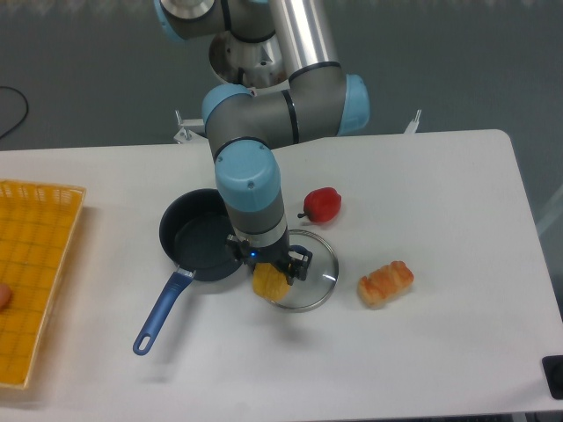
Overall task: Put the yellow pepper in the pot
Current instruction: 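Carry the yellow pepper over to the dark blue pan and lower it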
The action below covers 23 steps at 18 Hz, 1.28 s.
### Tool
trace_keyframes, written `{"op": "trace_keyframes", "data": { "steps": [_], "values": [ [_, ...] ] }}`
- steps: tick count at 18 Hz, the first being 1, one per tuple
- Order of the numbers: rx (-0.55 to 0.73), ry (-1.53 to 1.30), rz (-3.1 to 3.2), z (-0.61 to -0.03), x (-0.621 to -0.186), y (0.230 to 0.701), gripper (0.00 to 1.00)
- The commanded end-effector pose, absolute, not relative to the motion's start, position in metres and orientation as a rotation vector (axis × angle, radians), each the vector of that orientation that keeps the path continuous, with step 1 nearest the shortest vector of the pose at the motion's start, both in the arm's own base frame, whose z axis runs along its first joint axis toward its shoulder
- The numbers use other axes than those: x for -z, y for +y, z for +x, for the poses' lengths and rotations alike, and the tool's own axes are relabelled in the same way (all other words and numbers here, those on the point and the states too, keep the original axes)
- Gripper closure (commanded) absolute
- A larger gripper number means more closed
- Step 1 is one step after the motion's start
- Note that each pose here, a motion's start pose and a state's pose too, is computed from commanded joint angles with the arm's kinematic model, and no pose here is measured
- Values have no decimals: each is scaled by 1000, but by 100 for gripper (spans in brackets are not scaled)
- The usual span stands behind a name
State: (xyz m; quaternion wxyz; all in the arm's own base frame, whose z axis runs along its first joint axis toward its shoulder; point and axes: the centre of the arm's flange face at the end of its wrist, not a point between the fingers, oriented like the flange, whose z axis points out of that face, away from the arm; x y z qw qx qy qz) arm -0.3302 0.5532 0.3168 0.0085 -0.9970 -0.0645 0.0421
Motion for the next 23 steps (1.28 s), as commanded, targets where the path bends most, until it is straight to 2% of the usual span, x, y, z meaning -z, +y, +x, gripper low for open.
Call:
{"op": "trace_keyframes", "data": {
  "steps": [8, 13, 17, 23],
  "values": [
    [-103, -105, -3122, -292, -321, 572, 40],
    [-37, -53, -3190, -268, -318, 571, 40],
    [0, 98, -3222, -239, -325, 567, 40],
    [8, 186, -3277, -214, -304, 557, 40]
  ]
}}
